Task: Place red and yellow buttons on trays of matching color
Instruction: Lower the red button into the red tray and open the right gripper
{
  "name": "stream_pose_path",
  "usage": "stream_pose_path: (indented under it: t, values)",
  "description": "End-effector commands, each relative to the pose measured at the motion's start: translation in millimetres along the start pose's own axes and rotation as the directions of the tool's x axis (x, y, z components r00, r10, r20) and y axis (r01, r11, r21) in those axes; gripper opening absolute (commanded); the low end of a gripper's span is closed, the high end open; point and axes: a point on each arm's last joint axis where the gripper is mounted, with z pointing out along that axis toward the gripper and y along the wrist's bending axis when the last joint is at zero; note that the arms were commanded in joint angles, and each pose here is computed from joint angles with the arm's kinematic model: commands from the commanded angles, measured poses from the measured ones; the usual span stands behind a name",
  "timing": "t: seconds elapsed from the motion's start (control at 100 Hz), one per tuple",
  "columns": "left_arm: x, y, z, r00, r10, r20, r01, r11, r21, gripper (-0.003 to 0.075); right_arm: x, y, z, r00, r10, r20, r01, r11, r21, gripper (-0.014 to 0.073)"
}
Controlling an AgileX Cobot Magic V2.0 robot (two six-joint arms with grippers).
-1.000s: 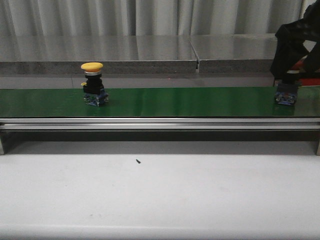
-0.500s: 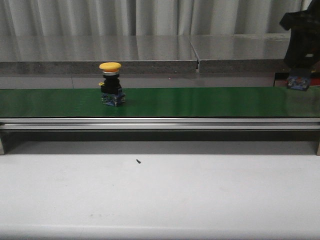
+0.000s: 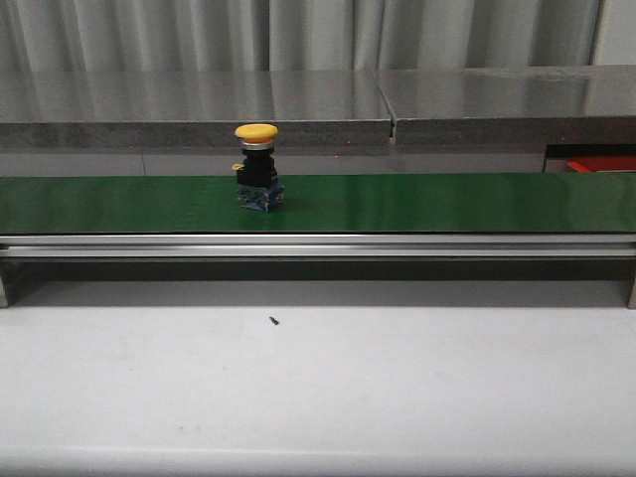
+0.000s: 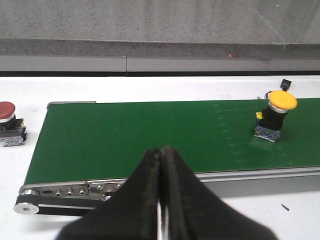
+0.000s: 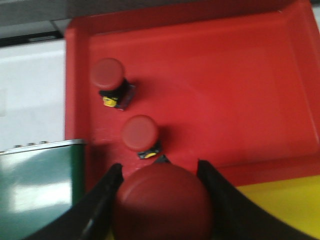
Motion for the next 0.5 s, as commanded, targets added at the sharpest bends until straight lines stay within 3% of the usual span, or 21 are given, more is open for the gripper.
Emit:
stream_pose_path:
  t: [0.0,0.24,0.49]
  values:
    - [-14,0,-3,0.997,-0.015,0.081,0.016,1.000,-0.018,-0.0019,-11,-14,-7,0.995,0.034,0.091,-0.037,0.999,0.032,0.0055]
    - [-14,0,-3,0.997,-0.015,0.081,0.016,1.000,-0.018,-0.0019,4,-36,58,0.993,0.105,0.062,-0.107,0.993,0.039,0.0055]
    - [-14,0,-3,0.997,-0.015,0.081,0.016,1.000,-0.018,-0.0019,-6,-44,83,0.992,0.099,0.083,-0.103,0.994,0.043,0.0055]
